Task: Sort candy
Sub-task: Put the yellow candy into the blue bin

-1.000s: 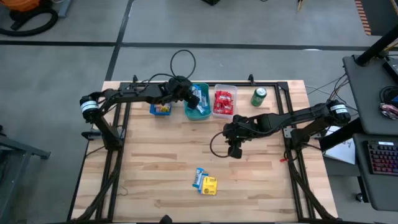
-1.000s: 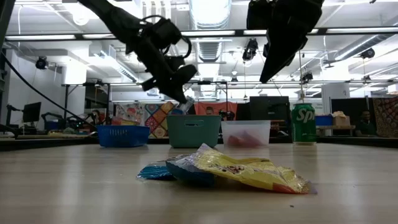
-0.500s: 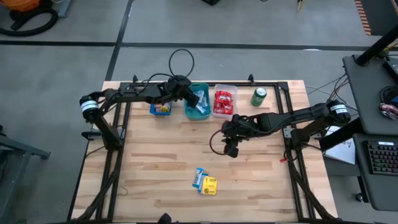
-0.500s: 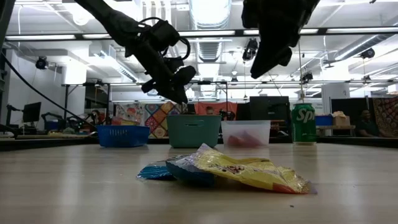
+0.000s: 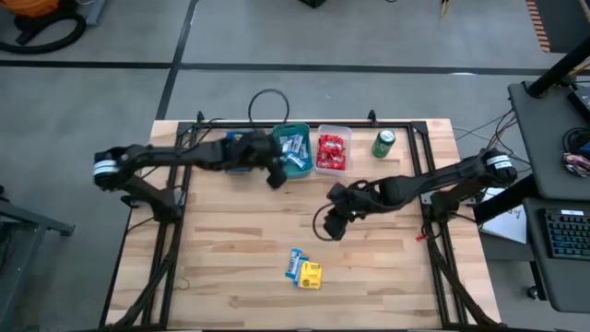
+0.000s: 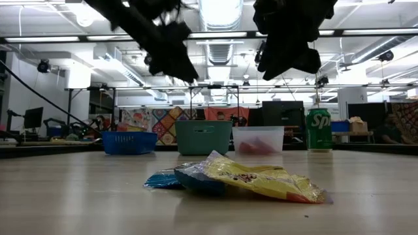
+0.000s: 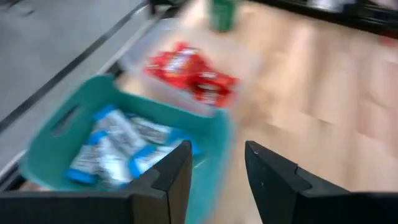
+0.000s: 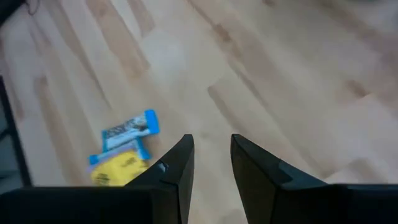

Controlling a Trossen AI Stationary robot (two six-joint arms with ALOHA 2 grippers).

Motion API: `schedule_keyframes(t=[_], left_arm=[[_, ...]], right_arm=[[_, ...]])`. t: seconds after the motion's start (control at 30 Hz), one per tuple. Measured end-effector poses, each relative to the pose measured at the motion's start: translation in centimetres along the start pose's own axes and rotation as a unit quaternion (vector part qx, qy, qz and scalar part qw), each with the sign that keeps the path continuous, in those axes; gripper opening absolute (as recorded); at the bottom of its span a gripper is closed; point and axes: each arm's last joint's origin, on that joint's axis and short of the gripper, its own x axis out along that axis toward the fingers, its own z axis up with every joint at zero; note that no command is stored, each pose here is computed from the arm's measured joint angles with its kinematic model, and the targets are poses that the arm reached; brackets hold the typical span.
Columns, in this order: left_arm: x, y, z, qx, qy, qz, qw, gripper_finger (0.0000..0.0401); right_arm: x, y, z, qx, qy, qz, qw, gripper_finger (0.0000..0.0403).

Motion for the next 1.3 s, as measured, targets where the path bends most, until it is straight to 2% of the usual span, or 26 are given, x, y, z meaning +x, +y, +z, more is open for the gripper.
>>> schedule_keyframes(t=[0.23,0.47,0.57,0.77,0.93,1.13,1.3], left_arm=[[-5.4,-5.2,-3.4,0.069,-0.033,-0.102,0.992,0.0127],[-9.6,-7.5,-7.6,0.082,-0.073,-0.191,0.975,0.0127],[-10.6,-7.9,-8.7,0.077,-0.081,-0.208,0.972,0.0127],[-11.7,-8.5,-9.8,0.072,-0.091,-0.236,0.965,0.0127],[-12.4,-9.3,-10.2,0.078,-0.088,-0.258,0.959,0.0127],[-13.2,-10.3,-10.8,0.093,-0.085,-0.288,0.949,0.0127],[-13.7,-10.9,-11.1,0.097,-0.083,-0.302,0.945,0.0127]], right_arm=[[2.7,1.9,-2.2,0.076,0.041,0.01,0.996,0.0092],[4.7,4.9,-3.9,0.121,0.089,0.018,0.988,0.0078],[5.8,6.7,-4.4,0.108,0.115,0.03,0.987,0.0079],[8.5,10.1,-5.7,0.012,0.153,0.054,0.987,0.007],[10.9,11.8,-6.6,-0.011,0.162,0.052,0.985,0.0057],[13.5,12.1,-7.6,-0.002,0.177,0.027,0.984,0.0047],[13.8,11.2,-8.1,0.003,0.196,-0.021,0.98,0.0048]])
